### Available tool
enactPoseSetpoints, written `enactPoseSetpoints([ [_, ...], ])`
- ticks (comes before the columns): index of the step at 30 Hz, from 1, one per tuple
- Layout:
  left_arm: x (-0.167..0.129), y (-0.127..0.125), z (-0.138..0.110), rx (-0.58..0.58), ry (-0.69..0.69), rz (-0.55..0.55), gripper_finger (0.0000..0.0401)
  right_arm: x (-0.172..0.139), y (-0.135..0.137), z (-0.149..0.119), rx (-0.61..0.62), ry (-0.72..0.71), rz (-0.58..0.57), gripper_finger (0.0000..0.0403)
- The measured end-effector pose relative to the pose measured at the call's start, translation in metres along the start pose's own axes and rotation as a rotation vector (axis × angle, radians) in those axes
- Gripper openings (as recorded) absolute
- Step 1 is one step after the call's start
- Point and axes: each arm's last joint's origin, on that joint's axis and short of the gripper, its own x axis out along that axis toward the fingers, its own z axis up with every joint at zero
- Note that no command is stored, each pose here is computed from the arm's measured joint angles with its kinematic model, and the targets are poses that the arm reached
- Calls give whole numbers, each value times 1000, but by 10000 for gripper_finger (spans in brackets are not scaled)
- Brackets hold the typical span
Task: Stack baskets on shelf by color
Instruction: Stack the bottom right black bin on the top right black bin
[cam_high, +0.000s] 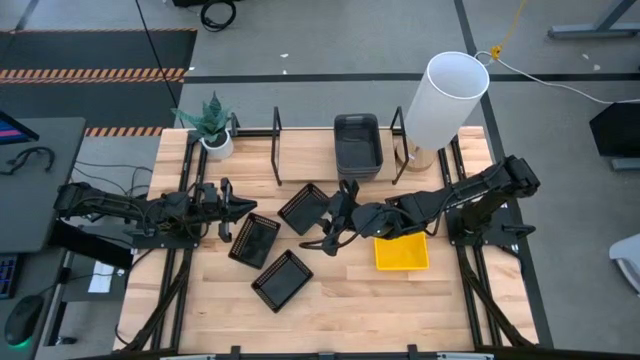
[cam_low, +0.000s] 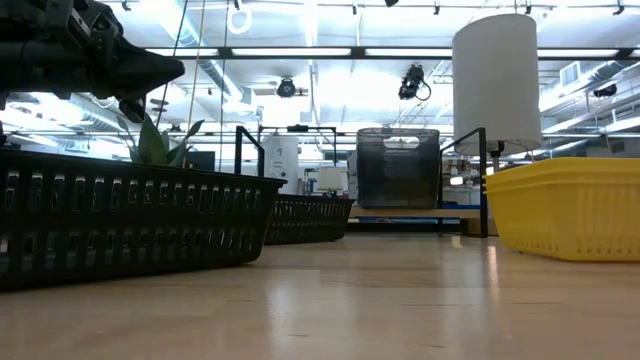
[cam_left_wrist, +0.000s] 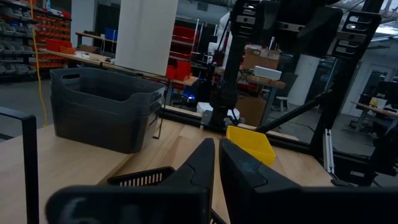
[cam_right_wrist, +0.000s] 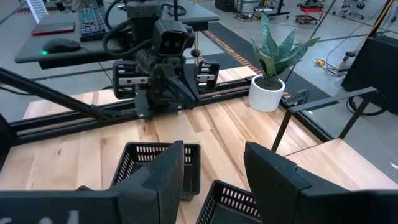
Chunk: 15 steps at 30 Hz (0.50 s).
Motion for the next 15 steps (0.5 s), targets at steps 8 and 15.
enactPoseSetpoints([
  [8, 0, 0, 0, 0, 0, 0, 36, 0, 0, 0, -18, 0, 0, 173],
  [15, 0, 0, 0, 0, 0, 0, 35, 2, -3, 1, -23, 0, -10, 173],
])
